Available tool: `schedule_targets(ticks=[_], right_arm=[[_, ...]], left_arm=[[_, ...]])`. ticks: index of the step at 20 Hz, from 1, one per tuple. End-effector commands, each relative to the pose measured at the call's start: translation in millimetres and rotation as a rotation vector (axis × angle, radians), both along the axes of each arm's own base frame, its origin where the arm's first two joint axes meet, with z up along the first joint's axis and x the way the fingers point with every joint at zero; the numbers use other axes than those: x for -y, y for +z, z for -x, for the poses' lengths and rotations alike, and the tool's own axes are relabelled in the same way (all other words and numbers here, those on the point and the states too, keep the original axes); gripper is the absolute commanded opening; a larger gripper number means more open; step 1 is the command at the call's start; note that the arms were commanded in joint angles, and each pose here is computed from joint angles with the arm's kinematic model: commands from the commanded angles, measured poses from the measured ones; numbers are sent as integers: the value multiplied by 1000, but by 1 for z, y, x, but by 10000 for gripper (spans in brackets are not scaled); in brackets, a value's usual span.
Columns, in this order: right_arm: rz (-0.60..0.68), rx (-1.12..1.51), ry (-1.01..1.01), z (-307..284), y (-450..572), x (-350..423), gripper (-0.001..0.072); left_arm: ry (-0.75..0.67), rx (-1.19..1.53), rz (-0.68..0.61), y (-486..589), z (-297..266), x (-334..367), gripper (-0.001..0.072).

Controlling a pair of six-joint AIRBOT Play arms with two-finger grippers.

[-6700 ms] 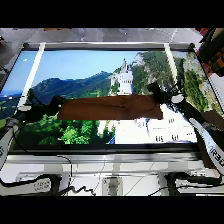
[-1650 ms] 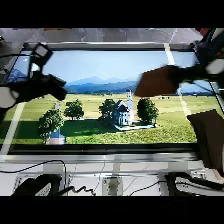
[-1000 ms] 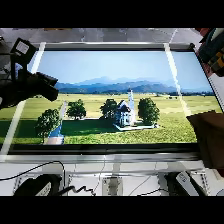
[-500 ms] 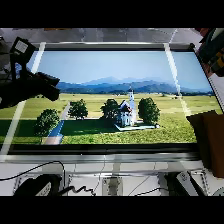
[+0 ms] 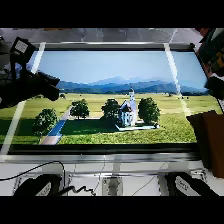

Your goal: Fold the clothes and pants, and hang the long-sleeved shirts on hangers.

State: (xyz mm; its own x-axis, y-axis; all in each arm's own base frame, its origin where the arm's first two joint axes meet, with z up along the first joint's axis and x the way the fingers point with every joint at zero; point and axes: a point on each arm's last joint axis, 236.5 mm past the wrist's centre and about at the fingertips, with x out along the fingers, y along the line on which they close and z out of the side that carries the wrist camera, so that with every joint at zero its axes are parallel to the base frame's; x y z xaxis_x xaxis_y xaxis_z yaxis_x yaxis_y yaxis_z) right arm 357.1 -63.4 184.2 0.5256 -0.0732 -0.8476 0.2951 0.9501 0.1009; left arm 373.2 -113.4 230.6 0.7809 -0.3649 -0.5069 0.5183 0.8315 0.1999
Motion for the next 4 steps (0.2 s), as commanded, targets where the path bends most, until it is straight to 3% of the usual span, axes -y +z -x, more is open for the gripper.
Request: schedule_targets(ticks=[1, 4], right_arm=[[126, 179, 308, -48, 20, -88, 9], [126, 245, 366, -57, 30, -114, 9]], left_arm=[[1, 1, 0, 0, 0, 0, 11], [1, 1, 0, 0, 0, 0, 11]])
